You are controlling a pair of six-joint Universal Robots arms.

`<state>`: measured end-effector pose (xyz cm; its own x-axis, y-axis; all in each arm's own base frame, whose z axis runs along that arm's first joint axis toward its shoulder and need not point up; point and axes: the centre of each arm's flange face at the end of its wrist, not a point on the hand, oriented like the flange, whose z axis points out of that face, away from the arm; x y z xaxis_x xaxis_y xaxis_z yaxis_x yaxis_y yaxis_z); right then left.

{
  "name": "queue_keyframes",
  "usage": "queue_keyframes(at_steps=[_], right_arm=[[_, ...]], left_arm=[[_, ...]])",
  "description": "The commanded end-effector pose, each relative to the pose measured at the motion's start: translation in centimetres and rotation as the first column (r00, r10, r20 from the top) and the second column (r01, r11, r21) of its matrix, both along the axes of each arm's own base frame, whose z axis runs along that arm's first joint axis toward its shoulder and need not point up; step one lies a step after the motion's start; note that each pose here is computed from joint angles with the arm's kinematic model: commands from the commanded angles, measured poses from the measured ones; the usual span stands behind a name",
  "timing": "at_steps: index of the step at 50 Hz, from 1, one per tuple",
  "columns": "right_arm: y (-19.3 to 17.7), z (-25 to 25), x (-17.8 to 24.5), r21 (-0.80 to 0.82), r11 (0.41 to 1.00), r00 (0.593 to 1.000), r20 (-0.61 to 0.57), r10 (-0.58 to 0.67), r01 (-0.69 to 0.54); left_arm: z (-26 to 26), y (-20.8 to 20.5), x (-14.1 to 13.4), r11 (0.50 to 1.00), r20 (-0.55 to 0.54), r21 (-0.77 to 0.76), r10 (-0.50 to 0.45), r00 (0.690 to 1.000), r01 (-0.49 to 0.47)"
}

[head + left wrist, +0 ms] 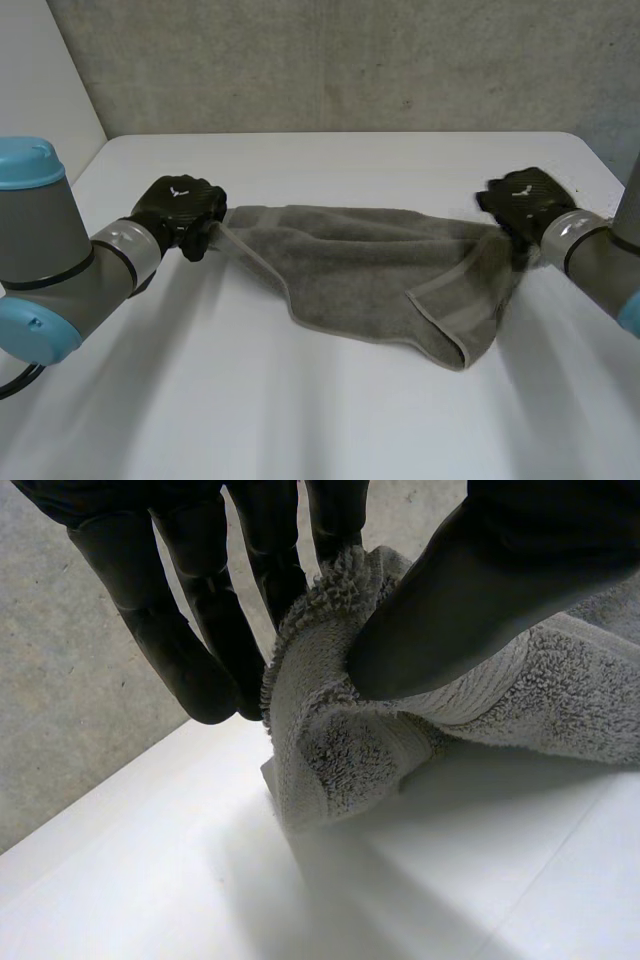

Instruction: Fold the towel.

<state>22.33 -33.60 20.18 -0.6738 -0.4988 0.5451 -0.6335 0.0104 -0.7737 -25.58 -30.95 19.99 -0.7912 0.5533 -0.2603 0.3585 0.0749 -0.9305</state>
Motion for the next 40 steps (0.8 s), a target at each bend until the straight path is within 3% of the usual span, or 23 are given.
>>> queue_keyframes(at_steps=[1,5,10,19,40], right_arm=[[6.5,0.0,4.1,0.094,0.95,0.954,-0.013,0.299,-0.297],[8.0,-1.5,5.1,0.143,0.907,0.908,-0.084,0.41,-0.397],[7.4,-3.5,5.5,0.164,0.891,0.883,-0.144,0.446,-0.423],[6.4,-6.4,6.8,0.208,0.887,0.873,-0.189,0.449,-0.412],[5.0,-7.3,6.3,0.186,0.92,0.895,-0.228,0.382,-0.345]], left_arm=[[-0.3,-0.1,0.1,1.0,0.004,0.009,0.002,1.0,-0.002],[-0.5,0.1,0.0,1.0,0.004,0.014,-0.002,1.0,0.002],[-0.5,0.1,-0.1,1.0,0.004,0.016,-0.004,1.0,0.003],[-1.0,0.4,0.0,0.999,0.011,0.031,-0.009,1.0,0.009],[-1.3,0.5,0.0,0.999,0.014,0.037,-0.011,1.0,0.01]])
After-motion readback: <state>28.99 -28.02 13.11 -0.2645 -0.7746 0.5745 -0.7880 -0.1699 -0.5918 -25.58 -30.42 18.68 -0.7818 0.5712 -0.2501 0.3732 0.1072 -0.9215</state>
